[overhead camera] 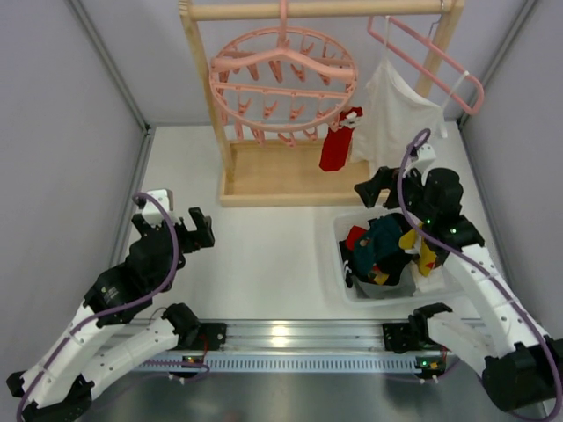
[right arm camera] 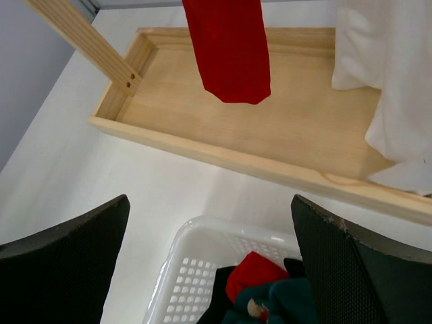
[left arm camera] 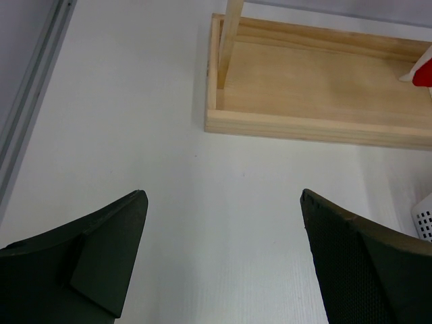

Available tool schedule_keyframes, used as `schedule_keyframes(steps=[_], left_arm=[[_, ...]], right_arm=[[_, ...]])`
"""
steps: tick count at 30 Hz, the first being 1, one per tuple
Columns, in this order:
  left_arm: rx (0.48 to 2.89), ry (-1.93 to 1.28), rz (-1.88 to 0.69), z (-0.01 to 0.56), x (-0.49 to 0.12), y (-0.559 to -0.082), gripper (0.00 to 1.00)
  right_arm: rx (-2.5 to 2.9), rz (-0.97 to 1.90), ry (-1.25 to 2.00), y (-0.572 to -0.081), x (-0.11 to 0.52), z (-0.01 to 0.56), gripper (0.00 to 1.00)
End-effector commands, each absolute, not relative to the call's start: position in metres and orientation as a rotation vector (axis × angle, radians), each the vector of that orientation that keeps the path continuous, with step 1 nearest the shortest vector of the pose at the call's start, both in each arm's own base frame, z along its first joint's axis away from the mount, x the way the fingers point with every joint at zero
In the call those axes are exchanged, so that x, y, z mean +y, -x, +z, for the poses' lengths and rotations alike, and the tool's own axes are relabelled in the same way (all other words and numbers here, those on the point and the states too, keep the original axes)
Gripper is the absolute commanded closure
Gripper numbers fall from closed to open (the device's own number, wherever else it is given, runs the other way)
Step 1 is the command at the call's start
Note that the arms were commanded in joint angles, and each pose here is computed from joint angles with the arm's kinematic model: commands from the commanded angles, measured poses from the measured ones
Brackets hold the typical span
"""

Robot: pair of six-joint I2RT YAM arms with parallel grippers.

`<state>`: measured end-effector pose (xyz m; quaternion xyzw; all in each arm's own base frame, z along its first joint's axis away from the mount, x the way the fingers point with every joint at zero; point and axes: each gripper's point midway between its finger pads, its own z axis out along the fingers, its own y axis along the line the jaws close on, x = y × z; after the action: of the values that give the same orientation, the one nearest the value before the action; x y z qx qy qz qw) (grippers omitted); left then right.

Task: Remove the socks clipped to the hanger

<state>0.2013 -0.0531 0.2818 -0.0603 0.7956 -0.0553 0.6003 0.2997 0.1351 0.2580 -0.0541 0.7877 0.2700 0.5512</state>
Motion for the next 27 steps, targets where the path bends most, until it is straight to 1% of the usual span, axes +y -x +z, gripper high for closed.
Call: schedule_keyframes(steps=[1,3,8,9,10,13,20,21,27], left_arm=[[1.829,0.150,-0.144,0.284,-0.057,-0.206,0.02],[1.831,0.144,-0.141,0.283,-0.058,-0.206,0.02],[1.835,0.135,-0.143,0.282,-0.059,-0.206,0.02],[1.837,0.129,-0.143,0.281,-0.060,-0.206,0.02],[1.837,0.127,-0.144,0.282,-0.060,-0.207,0.02],[1.850,0.111,-0.142,0.279,-0.063,-0.208,0.02],[1.875,0.075,-0.138,0.275,-0.070,-0.210,0.02],[1.880,0.071,-0.138,0.274,-0.071,-0.210,0.02],[1.886,0.056,-0.147,0.273,-0.074,-0.211,0.02]], right_arm=[[1.669,0.633,0.239,-0.331,0.146,0.292,0.01],[1.641,0.611,0.234,-0.344,0.145,0.296,0.00],[1.614,0.614,0.284,-0.370,0.155,0.284,0.01],[1.572,0.622,0.295,-0.374,0.158,0.291,0.00],[1.584,0.640,0.313,-0.380,0.163,0.281,0.01],[1.544,0.655,0.335,-0.397,0.171,0.280,0.01],[1.535,0.604,0.385,-0.437,0.178,0.262,0.01],[1.553,0.604,0.385,-0.443,0.179,0.250,0.01],[1.493,0.612,0.402,-0.466,0.187,0.240,0.01]])
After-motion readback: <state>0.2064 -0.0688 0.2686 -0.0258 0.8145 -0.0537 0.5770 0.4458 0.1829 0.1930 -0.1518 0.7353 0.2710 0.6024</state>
